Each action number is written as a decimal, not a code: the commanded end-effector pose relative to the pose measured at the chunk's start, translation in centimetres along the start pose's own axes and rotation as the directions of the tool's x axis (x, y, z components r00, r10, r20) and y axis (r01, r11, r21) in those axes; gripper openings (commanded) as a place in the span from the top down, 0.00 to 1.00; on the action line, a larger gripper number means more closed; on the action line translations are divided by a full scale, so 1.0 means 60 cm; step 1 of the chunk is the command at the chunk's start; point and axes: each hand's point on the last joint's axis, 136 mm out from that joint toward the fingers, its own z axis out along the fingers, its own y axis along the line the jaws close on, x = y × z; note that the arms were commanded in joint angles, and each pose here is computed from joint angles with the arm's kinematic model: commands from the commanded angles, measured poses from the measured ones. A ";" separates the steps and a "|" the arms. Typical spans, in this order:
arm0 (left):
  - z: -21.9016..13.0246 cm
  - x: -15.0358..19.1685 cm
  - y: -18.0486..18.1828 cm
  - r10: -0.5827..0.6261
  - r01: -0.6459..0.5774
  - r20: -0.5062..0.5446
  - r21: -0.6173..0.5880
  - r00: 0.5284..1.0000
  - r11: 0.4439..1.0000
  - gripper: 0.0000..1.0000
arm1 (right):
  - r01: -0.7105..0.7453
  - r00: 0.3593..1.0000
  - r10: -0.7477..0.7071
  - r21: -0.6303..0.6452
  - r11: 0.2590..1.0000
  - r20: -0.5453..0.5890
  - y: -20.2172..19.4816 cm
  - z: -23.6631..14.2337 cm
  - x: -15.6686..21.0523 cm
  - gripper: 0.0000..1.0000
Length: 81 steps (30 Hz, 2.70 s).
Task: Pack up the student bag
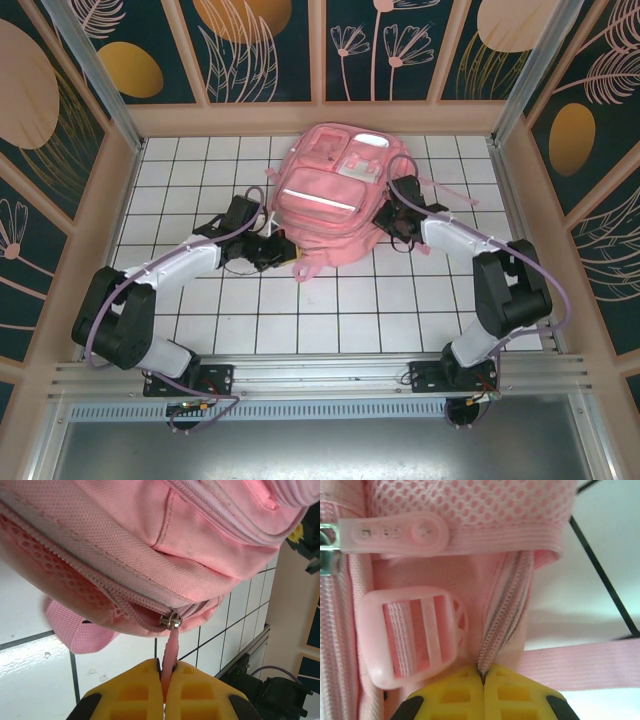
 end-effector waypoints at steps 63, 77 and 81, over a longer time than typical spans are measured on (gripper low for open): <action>0.067 0.053 -0.065 0.031 -0.031 -0.130 0.000 0.991 1.000 1.00 | -0.215 0.968 0.190 -0.151 0.965 -0.164 0.045 -0.036 0.183 1.00; 0.051 0.057 -0.011 0.060 -0.082 -0.148 -0.148 0.987 0.986 1.00 | -0.200 0.980 0.199 -0.052 0.978 -0.018 -0.008 -0.058 0.121 1.00; 0.047 0.068 0.010 0.054 -0.084 -0.159 -0.183 0.986 0.980 1.00 | -0.214 0.976 0.215 -0.040 0.976 0.026 -0.025 -0.066 0.089 1.00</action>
